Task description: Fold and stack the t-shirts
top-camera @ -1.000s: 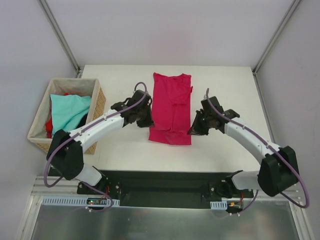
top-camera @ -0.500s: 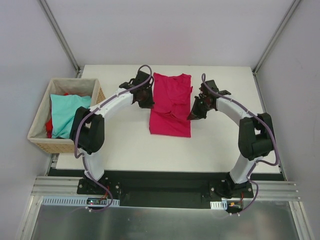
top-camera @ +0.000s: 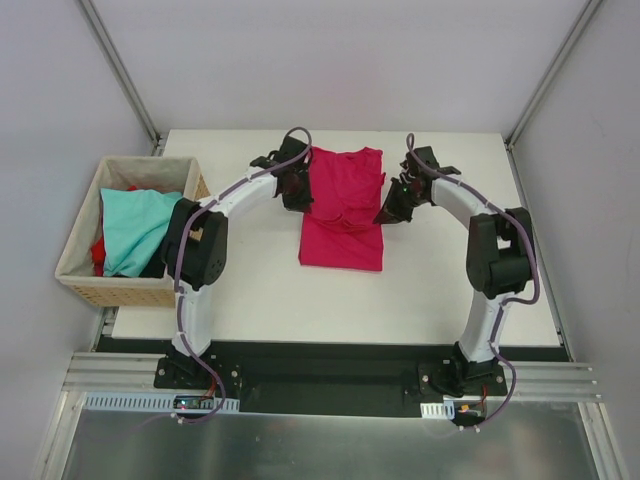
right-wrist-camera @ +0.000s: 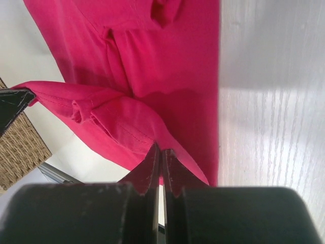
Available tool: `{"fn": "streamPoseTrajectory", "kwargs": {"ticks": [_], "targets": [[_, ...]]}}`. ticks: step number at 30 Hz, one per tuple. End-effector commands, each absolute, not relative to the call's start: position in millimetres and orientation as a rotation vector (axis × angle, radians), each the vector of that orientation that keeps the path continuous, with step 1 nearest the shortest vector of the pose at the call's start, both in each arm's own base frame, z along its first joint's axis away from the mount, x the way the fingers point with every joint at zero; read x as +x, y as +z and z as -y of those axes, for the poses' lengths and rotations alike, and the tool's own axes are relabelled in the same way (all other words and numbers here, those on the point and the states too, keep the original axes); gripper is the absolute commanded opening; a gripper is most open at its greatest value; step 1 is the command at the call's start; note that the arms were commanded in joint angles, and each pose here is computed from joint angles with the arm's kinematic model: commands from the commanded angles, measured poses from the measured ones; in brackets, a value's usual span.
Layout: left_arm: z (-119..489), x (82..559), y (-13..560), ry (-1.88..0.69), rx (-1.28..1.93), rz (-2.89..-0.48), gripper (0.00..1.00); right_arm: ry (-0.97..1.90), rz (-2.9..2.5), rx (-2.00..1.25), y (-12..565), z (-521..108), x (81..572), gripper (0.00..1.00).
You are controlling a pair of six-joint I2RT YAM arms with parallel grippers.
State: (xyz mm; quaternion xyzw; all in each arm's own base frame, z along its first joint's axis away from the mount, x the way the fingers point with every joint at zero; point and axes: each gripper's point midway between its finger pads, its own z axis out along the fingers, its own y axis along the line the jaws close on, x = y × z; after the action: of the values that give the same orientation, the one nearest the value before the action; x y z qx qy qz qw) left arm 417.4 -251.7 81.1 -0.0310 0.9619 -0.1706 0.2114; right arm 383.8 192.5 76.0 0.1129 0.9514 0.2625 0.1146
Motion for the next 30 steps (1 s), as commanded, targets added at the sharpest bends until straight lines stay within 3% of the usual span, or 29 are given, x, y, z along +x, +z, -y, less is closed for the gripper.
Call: {"fn": "streamPoseTrajectory", "kwargs": {"ticks": [1, 17, 18, 19, 20, 21, 22, 23, 26, 30], "targets": [[245, 435, 94, -0.477, -0.093, -2.634, 0.00, 0.808, -2.760, 0.309, 84, -195, 401, 0.00], [249, 462, 80, -0.500, -0.061, -2.635, 0.00, 0.809, -2.767, 0.369, 68, -189, 430, 0.00], [248, 464, 80, -0.494, -0.058, -2.635, 0.07, 0.811, -2.763, 0.367, 69, -189, 432, 0.04], [248, 466, 81, -0.490, -0.059, -2.633, 0.28, 0.831, -2.763, 0.368, 69, -189, 434, 0.14], [245, 472, 86, -0.484, -0.059, -2.618, 0.52, 0.847, -2.753, 0.362, 72, -190, 437, 0.38], [241, 473, 89, -0.464, -0.067, -2.618, 0.83, 0.856, -2.726, 0.346, 81, -190, 444, 0.48], [236, 477, 93, -0.441, -0.074, -2.606, 0.94, 0.855, -2.706, 0.336, 87, -188, 449, 0.63], [233, 485, 110, -0.443, -0.062, -2.566, 0.99, 0.855, -2.681, 0.319, 97, -188, 453, 0.68], [225, 489, 147, -0.431, -0.042, -2.497, 0.99, 0.859, -2.588, 0.273, 135, -184, 464, 0.82], [220, 471, 185, -0.466, -0.039, -2.451, 0.99, 0.902, -2.506, 0.216, 173, -187, 454, 0.86]]}}
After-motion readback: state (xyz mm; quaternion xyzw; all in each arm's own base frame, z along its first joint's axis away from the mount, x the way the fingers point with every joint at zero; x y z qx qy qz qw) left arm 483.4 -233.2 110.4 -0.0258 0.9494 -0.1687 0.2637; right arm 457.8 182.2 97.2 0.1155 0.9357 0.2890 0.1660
